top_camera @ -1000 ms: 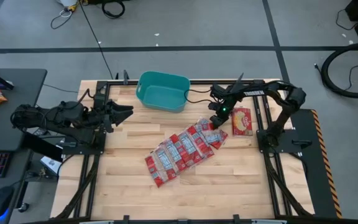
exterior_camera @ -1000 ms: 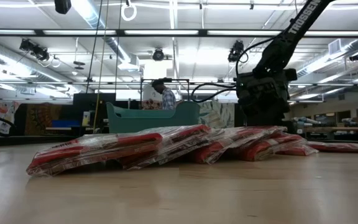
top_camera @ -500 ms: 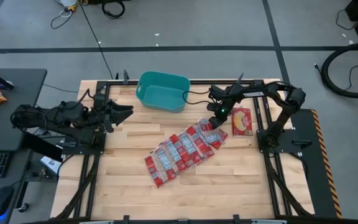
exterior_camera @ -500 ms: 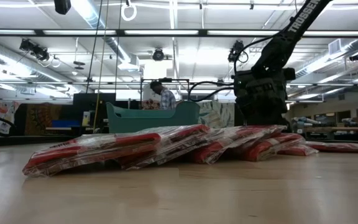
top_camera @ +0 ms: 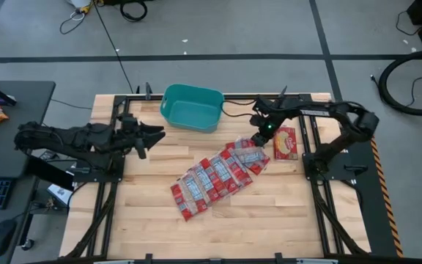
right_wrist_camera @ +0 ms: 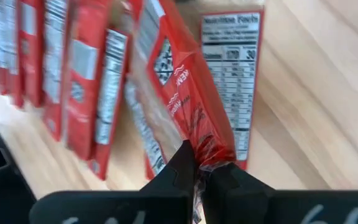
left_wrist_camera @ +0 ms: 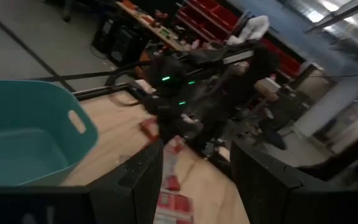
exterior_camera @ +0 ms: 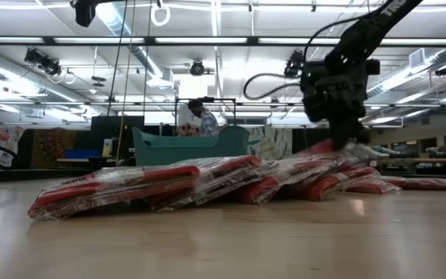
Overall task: Sort popcorn bags into baskets
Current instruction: Put the red popcorn bag into the blue bin
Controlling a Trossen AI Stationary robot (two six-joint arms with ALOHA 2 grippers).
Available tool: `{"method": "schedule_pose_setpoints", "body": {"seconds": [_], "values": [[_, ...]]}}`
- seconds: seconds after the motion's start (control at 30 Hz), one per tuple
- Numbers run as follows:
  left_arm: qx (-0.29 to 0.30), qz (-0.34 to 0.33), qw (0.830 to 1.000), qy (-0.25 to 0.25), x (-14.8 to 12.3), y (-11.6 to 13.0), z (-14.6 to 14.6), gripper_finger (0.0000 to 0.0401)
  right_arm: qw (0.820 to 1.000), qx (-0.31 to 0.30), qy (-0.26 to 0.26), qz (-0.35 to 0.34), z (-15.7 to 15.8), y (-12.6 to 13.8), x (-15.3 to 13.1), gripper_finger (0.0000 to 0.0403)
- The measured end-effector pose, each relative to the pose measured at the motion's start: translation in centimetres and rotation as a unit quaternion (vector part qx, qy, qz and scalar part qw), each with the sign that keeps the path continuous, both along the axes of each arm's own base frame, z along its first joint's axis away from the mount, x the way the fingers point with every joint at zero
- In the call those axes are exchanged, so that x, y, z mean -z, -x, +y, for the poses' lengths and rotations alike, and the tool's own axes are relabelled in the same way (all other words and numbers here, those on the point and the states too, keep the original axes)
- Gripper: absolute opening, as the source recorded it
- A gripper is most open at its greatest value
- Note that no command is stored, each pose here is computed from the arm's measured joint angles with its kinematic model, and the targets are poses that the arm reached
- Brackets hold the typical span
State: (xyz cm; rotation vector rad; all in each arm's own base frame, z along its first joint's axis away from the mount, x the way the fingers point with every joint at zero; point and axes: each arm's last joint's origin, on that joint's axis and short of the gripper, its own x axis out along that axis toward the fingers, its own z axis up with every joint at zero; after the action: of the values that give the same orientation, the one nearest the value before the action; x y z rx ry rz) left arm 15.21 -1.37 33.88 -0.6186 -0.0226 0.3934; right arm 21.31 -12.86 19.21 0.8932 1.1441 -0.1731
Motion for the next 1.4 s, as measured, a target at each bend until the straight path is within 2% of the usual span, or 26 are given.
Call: {"method": "schedule_pose_setpoints", "body": {"seconds": [0.2, 0.37, 0.6, 0.9, 1.07, 1.23, 1.4], "values": [[-0.036, 0.028, 0.999, 0.022, 1.0, -1.2, 1.2, 0.0192, 0.998, 0.032, 0.016, -0.044, 1.1, 1.6, -3.4, 0.0014], [-0.023, 0.051, 0.996, 0.064, 1.9, -2.4, 3.4, 0.0192, 0.993, 0.057, 0.023, -0.097, 2.1, 2.9, -6.0, 0.0014], [-0.004, 0.091, 0.990, 0.108, 3.4, -3.7, 6.7, 0.0192, 0.982, 0.081, 0.001, -0.173, 3.5, 3.8, -8.7, 0.0014], [-0.094, 0.169, 0.971, 0.141, 5.8, -3.3, 11.2, 0.0192, 0.963, 0.077, 0.013, -0.258, 5.3, 2.8, -10.9, 0.0014], [-0.136, 0.247, 0.950, 0.136, 5.0, -2.9, 13.4, 0.0192, 0.950, 0.066, 0.006, -0.304, 6.2, 1.7, -11.8, 0.0014], [-0.184, 0.355, 0.910, 0.111, 4.3, -3.2, 16.6, 0.0192, 0.940, 0.065, 0.020, -0.335, 6.7, 1.1, -12.5, 0.0014], [-0.182, 0.419, 0.876, 0.152, 6.3, -3.6, 20.2, 0.0192, 0.936, 0.072, 0.028, -0.343, 7.1, 0.9, -12.7, 0.0014]]}}
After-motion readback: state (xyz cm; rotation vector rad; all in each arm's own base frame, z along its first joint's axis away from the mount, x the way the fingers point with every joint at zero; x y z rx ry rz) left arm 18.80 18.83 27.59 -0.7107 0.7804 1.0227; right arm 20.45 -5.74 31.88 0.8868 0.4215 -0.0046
